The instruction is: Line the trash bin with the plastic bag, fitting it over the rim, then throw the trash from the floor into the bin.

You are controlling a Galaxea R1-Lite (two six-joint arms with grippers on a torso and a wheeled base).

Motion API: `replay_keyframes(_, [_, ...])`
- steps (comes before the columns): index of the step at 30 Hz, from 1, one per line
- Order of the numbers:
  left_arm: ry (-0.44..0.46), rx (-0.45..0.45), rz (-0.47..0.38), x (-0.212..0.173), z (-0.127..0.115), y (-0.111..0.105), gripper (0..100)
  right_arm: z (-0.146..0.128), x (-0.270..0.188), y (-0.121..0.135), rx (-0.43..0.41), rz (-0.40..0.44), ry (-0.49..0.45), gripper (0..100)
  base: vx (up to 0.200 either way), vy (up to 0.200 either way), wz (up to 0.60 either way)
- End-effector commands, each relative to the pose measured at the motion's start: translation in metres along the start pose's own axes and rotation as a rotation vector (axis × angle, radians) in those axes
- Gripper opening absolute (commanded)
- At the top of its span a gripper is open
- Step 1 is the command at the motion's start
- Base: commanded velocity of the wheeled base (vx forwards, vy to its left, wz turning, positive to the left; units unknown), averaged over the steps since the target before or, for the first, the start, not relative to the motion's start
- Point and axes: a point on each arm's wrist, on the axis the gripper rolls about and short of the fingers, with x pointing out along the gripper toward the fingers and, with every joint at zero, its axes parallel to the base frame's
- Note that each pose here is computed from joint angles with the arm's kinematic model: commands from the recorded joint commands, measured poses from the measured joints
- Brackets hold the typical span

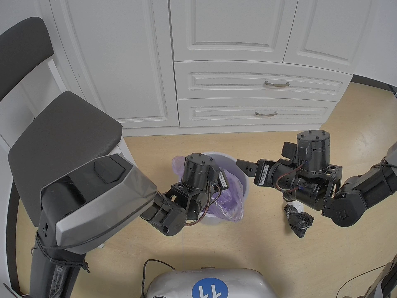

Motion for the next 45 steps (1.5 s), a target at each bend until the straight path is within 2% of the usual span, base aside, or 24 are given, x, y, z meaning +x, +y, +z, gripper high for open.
replay_keyframes(1, [0.027,0.009,0.019,0.008,-0.014,0.008,0,-0.006,0.006,-0.002,-0.003,-0.012,0.019,100,0.0,0.0,0.0])
replay_keyframes(5, [-0.002,-0.002,-0.004,-0.002,-0.001,0.001,0,-0.007,0.006,-0.002,-0.005,-0.013,0.022,100,0.0,0.0,0.0])
replay_keyframes(10, [0.022,0.024,-0.017,-0.022,0.001,-0.006,0,-0.009,0.007,-0.004,-0.011,-0.025,0.034,100,0.0,0.0,0.0])
replay_keyframes(11, [0.023,0.026,-0.018,-0.024,0.002,-0.006,100,-0.009,0.007,-0.005,-0.013,-0.025,0.035,100,0.0,0.0,0.0])
replay_keyframes(18, [0.097,0.096,-0.055,-0.064,0.007,-0.007,100,-0.019,0.007,-0.014,-0.066,-0.059,0.071,100,0.0,0.0,0.0])
replay_keyframes(19, [0.143,0.159,-0.099,-0.093,0.015,-0.003,100,-0.027,0.006,-0.02,-0.129,-0.073,0.103,100,0.0,0.0,0.0])
replay_keyframes(23, [0.19,0.231,-0.161,-0.13,0.027,0.004,100,-0.038,0.012,-0.024,-0.164,-0.093,0.131,100,0.0,0.0,0.0])
replay_keyframes(26, [0.204,0.313,-0.154,-0.144,0.033,0.013,100,-0.044,0.02,-0.025,-0.16,-0.103,0.143,100,0.0,0.0,0.0])
replay_keyframes(28, [0.204,0.331,-0.149,-0.146,0.035,0.015,100,-0.045,0.022,-0.026,-0.158,-0.104,0.147,100,0.0,0.0,0.0])
replay_keyframes(29, [0.201,0.396,-0.118,-0.146,0.04,0.025,100,-0.053,0.033,-0.027,-0.161,-0.12,0.162,100,0.0,0.0,0.0])
replay_keyframes(30, [0.199,0.408,-0.114,-0.146,0.04,0.027,100,-0.054,0.036,-0.028,-0.162,-0.128,0.162,100,0.0,0.0,0.0])
replay_keyframes(34, [0.196,0.413,-0.1,-0.144,0.042,0.031,100,-0.063,0.052,-0.029,-0.155,-0.169,0.141,100,0.0,0.0,0.0])
replay_keyframes(36, [0.193,0.413,-0.095,-0.143,0.042,0.033,100,-0.076,0.067,-0.033,-0.153,-0.195,0.128,100,0.0,0.0,0.0])
replay_keyframes(41, [0.185,0.411,-0.089,-0.142,0.045,0.034,100,-0.088,0.084,-0.037,-0.14,-0.207,0.13,100,0.0,0.0,0.0])
replay_keyframes(45, [0.178,0.409,-0.085,-0.142,0.047,0.036,100,-0.089,0.107,-0.044,-0.071,-0.252,0.087,100,0.0,0.0,0.0])
